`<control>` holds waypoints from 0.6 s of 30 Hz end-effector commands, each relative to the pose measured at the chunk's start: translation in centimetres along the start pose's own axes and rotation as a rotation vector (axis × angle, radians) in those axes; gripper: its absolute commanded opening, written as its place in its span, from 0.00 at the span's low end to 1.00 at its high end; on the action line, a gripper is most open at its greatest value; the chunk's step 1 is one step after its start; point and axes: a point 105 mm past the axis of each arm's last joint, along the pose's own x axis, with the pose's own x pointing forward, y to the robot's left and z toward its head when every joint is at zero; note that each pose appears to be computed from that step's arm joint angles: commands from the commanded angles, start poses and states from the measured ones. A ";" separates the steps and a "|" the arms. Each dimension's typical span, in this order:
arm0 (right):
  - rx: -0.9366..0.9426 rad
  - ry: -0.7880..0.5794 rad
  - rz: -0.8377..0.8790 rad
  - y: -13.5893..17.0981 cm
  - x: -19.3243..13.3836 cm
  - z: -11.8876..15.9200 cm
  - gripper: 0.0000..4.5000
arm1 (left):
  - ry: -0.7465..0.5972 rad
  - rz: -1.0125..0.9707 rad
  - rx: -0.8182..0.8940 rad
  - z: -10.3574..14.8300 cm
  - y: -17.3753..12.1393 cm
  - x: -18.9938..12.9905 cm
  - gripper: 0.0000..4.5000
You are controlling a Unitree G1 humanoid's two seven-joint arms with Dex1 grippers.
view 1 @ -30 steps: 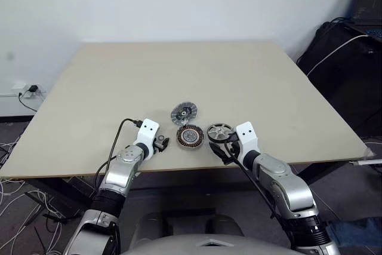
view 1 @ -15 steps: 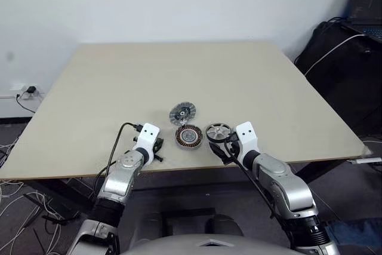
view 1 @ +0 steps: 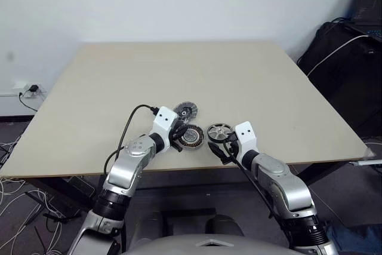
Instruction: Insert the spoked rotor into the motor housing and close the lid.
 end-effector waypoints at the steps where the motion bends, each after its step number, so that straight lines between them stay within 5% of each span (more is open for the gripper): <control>1: -0.026 -0.062 -0.007 -0.1 -0.2 1.8 1.00 | 0.001 -0.014 0.028 0.3 -0.3 1.2 0.15; 18: -0.019 -0.067 -0.022 -0.4 -0.3 1.7 1.00 | 0.089 -0.020 0.019 -1.8 -0.5 3.6 0.15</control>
